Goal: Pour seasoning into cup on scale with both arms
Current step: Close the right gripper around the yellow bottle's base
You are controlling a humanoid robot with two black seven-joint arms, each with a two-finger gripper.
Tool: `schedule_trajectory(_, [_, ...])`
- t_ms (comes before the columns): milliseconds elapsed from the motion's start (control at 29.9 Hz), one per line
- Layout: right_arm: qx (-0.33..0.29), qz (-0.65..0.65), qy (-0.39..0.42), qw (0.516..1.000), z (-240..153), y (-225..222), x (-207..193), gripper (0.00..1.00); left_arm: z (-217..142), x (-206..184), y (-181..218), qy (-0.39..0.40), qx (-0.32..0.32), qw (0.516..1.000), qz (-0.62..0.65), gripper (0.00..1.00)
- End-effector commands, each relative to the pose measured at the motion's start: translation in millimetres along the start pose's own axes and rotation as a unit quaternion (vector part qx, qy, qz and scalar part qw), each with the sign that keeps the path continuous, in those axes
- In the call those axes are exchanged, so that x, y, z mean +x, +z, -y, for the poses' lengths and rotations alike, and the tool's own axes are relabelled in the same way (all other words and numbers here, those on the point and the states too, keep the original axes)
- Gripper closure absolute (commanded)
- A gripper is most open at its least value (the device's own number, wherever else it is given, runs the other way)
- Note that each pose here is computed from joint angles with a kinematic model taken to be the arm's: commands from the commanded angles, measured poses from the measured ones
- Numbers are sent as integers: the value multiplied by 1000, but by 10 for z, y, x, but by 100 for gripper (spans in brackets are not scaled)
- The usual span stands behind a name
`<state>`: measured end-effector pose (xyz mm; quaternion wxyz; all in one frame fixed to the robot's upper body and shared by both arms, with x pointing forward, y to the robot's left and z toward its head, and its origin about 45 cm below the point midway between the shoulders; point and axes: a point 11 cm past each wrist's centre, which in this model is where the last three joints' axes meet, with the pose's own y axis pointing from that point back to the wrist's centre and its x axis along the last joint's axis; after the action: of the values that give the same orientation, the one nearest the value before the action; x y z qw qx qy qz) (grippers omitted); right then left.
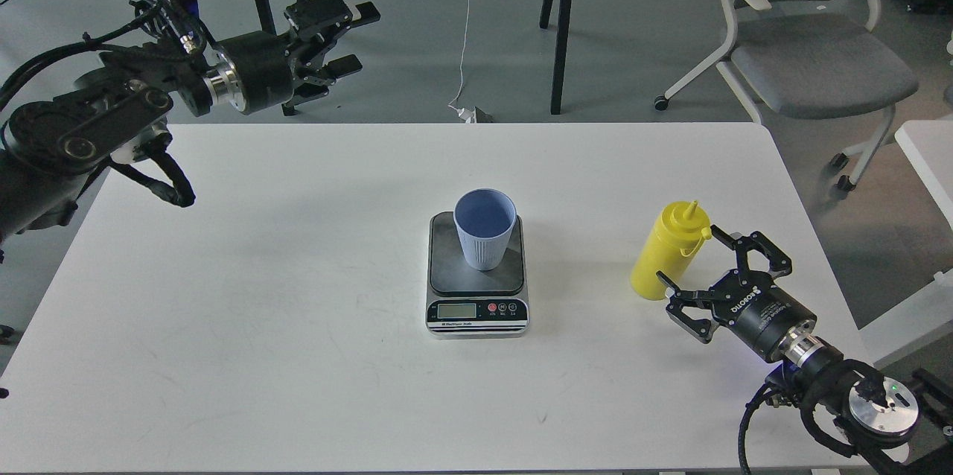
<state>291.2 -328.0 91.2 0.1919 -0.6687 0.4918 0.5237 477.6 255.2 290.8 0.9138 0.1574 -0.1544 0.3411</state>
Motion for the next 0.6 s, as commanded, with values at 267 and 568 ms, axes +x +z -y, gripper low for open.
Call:
schedule_trajectory(267, [10, -8, 6, 1000, 62, -124, 17, 1, -5, -30, -37, -2, 2, 1000, -4, 1])
schedule_trajectory(568, [7, -1, 15, 1000, 155, 3, 96, 1, 2, -40, -33, -3, 1, 1000, -4, 1])
